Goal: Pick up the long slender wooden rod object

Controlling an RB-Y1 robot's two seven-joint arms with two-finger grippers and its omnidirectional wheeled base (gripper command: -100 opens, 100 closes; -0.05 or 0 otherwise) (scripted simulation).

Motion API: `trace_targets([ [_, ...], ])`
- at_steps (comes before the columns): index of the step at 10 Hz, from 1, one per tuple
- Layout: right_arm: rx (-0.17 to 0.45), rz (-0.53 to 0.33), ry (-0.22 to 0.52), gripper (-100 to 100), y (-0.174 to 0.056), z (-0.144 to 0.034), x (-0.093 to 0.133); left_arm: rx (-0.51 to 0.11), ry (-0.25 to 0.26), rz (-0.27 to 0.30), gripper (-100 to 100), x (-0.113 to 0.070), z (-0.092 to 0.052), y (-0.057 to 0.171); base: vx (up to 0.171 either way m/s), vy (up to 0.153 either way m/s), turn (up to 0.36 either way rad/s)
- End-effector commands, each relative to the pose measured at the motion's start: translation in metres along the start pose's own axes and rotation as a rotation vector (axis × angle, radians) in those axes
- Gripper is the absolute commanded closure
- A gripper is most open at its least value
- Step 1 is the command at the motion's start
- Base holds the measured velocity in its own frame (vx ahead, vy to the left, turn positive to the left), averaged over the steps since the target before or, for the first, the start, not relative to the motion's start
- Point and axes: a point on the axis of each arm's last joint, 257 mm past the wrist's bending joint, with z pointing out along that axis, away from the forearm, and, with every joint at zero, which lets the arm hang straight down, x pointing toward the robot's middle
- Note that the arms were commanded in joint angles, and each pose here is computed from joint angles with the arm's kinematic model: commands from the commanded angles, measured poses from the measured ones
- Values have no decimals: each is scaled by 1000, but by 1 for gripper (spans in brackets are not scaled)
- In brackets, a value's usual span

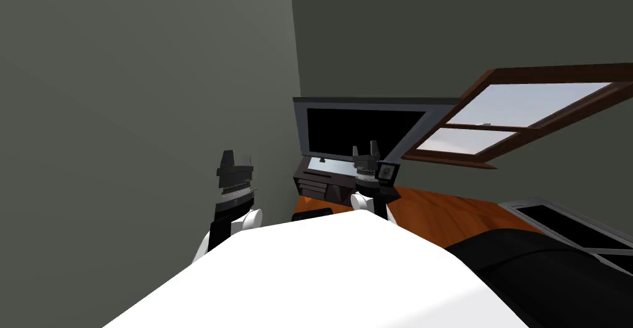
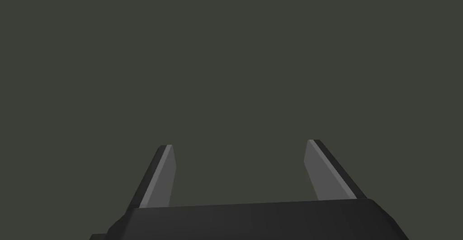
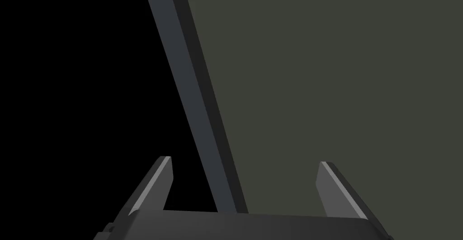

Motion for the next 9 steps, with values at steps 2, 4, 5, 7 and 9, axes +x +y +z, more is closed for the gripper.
trace_targets([
  [2,2,-2,55,-100,-4,0,8,2,2,-3,0,1,0,-1,-95,-24,243],
  [4,15,-1,98,-100,-12,-3,14,2,2,-4,0,1,1,-1,-123,-20,269],
  [5,28,0,122,-100,-19,-6,17,2,2,-4,0,1,1,-1,-119,-22,346],
  [7,68,3,176,-100,-38,-14,24,3,4,-5,0,2,1,-1,-108,-24,403],
  [9,123,8,232,-100,-62,-27,31,3,5,-7,0,3,1,-1,-112,-30,435],
])
